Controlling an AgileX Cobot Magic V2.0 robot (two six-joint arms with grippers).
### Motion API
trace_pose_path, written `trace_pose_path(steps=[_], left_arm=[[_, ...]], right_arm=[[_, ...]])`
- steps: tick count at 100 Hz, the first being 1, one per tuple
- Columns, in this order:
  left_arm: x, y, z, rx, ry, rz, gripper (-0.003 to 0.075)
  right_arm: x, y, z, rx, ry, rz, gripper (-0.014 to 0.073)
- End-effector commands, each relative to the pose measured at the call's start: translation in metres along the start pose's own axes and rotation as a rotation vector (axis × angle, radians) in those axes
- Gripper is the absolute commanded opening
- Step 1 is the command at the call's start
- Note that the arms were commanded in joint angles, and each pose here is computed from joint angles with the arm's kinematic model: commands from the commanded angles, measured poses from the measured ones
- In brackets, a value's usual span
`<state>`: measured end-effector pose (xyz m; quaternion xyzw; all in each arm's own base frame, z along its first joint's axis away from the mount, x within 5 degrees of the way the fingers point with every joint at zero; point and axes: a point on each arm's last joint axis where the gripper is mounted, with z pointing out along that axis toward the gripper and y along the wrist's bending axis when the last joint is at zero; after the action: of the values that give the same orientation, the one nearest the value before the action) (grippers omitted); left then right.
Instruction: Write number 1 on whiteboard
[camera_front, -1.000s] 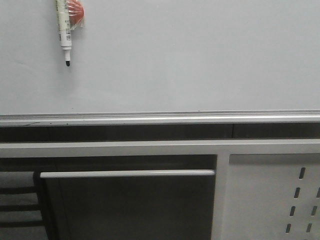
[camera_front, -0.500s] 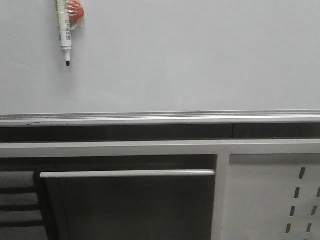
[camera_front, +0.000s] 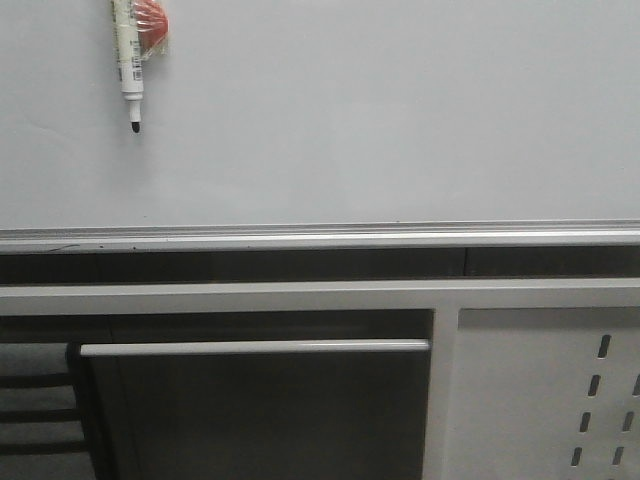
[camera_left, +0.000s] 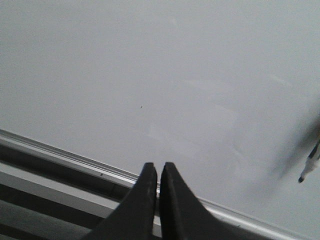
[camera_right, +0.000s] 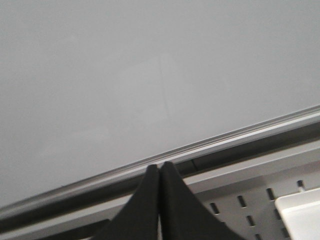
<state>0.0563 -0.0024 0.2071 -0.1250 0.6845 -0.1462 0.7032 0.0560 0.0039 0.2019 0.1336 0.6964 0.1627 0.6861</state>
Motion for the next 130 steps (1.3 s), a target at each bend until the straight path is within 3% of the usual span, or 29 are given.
trace_pose_path(steps=[1, 10, 19, 35, 56, 71, 87, 99, 110, 118, 130], left_arm=[[0.004, 0.005, -0.001, -0.01, -0.065, -0.175, -0.002], [0.003, 0.004, -0.001, 0.001, -0.055, -0.346, -0.002], [-0.004, -0.002, -0.002, 0.033, -0.036, -0.373, -0.002], [-0.036, -0.029, -0.005, 0.131, 0.06, -0.152, -0.002], [-0.083, -0.064, 0.018, 0.247, 0.303, 0.142, -0.002], [-0.097, -0.077, 0.043, 0.288, 0.468, 0.141, -0.002], [-0.106, -0.086, 0.063, 0.36, 0.478, 0.162, -0.0015], [-0.106, -0.09, 0.079, 0.407, 0.497, 0.137, 0.0087], [-0.102, -0.093, 0.091, 0.454, 0.513, 0.087, 0.0277], [-0.099, -0.096, 0.101, 0.502, 0.523, 0.032, 0.0407], [-0.095, -0.102, 0.113, 0.583, 0.489, 0.023, 0.042]], right_arm=[[-0.001, -0.003, 0.0, 0.0, -0.082, 0.154, -0.0065], [-0.003, -0.001, -0.001, -0.014, -0.076, 0.272, -0.0064], [-0.009, 0.008, -0.003, -0.051, -0.025, 0.273, -0.0062], [-0.039, 0.029, -0.004, -0.082, 0.072, 0.155, -0.0059], [-0.083, 0.057, 0.025, -0.086, 0.367, -0.075, -0.0059], [-0.103, 0.069, 0.046, -0.113, 0.465, -0.156, -0.0064], [-0.11, 0.073, 0.053, -0.129, 0.472, -0.174, -0.0044], [-0.108, 0.075, 0.055, -0.158, 0.489, -0.163, 0.0089], [-0.108, 0.076, 0.057, -0.162, 0.495, -0.155, 0.0253], [-0.108, 0.076, 0.057, -0.162, 0.493, -0.153, 0.031], [-0.108, 0.076, 0.057, -0.161, 0.486, -0.153, 0.0313]])
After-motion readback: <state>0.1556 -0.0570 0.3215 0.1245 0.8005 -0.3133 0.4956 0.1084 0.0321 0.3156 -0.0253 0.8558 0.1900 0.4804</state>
